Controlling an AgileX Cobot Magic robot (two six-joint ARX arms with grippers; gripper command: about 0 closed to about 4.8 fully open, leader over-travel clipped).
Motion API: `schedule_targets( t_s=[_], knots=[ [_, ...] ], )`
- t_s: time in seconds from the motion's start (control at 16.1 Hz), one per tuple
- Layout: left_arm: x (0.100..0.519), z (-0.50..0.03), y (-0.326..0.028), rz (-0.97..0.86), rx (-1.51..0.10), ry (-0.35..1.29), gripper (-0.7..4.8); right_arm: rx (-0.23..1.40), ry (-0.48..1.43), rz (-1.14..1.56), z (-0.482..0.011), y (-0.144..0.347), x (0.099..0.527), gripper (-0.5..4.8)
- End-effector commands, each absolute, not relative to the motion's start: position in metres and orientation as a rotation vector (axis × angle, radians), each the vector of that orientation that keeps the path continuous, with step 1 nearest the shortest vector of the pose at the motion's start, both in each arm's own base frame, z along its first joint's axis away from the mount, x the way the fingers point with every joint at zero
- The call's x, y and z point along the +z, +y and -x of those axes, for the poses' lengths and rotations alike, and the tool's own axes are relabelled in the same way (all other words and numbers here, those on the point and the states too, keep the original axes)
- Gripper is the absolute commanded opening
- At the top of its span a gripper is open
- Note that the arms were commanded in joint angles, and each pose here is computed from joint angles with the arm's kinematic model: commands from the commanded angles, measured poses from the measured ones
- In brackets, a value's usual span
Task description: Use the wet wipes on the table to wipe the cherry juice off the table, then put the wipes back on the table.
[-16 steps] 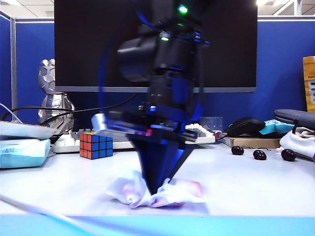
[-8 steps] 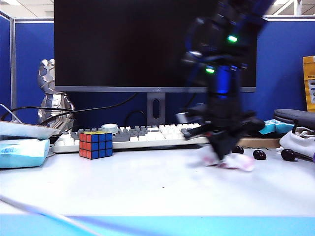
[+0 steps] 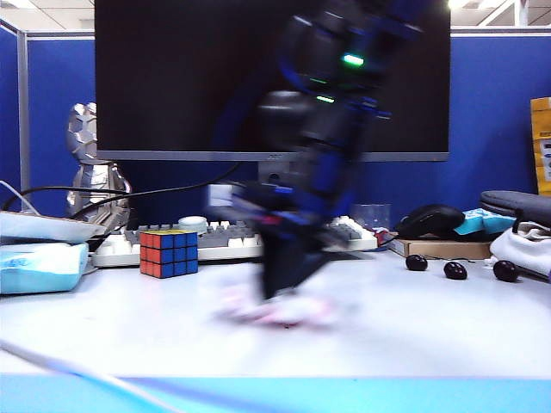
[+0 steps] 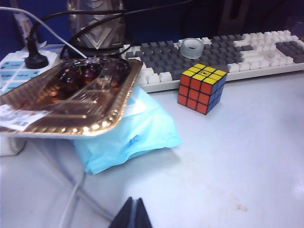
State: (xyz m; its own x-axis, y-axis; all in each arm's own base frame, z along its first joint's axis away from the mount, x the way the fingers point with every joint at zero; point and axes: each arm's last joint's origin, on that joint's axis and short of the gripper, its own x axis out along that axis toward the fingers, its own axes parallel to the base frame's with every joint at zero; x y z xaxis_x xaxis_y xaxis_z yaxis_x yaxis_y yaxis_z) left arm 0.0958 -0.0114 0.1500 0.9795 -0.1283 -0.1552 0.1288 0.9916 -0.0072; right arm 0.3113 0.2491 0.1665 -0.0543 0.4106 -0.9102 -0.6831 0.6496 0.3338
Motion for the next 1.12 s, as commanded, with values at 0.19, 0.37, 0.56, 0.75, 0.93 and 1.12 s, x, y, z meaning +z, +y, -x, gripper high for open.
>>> schedule_targets(
  t_s=[0.19,0.37,0.56,0.75,0.93,1.12],
  knots=[
    [0.149,-0.096,-0.011,0.001,-0.133,0.164,-0.02,0.934,1.378,0.523,-0.270,0.282,0.166,-0.06],
    [0.149,-0.096,-0.011,0.001,-0.133,0.164,-0.02,0.645,1.368,0.768,-0.282,0.262,0.158,-0.06],
    [0.149,-0.096,-0.011,0.001,-0.133,0.164,-0.02,0.470,1.278,0.747,-0.318,0.238,0.151,-0.06],
    [0.149,-0.096,-0.011,0.001,-0.133,0.164,-0.02,0.351,1.067,0.581,-0.366,0.209,0.157,-0.06],
    [0.149,-0.096,-0.011,0.001,-0.133,0.164,-0.02,0.188,0.973,0.582,-0.384,0.192,0.163,-0.06],
    [0.149,-0.096,-0.011,0.001,-0.133,0.164,-0.02,0.092,0.988,0.623,-0.389,0.182,0.171,-0.05]
  ],
)
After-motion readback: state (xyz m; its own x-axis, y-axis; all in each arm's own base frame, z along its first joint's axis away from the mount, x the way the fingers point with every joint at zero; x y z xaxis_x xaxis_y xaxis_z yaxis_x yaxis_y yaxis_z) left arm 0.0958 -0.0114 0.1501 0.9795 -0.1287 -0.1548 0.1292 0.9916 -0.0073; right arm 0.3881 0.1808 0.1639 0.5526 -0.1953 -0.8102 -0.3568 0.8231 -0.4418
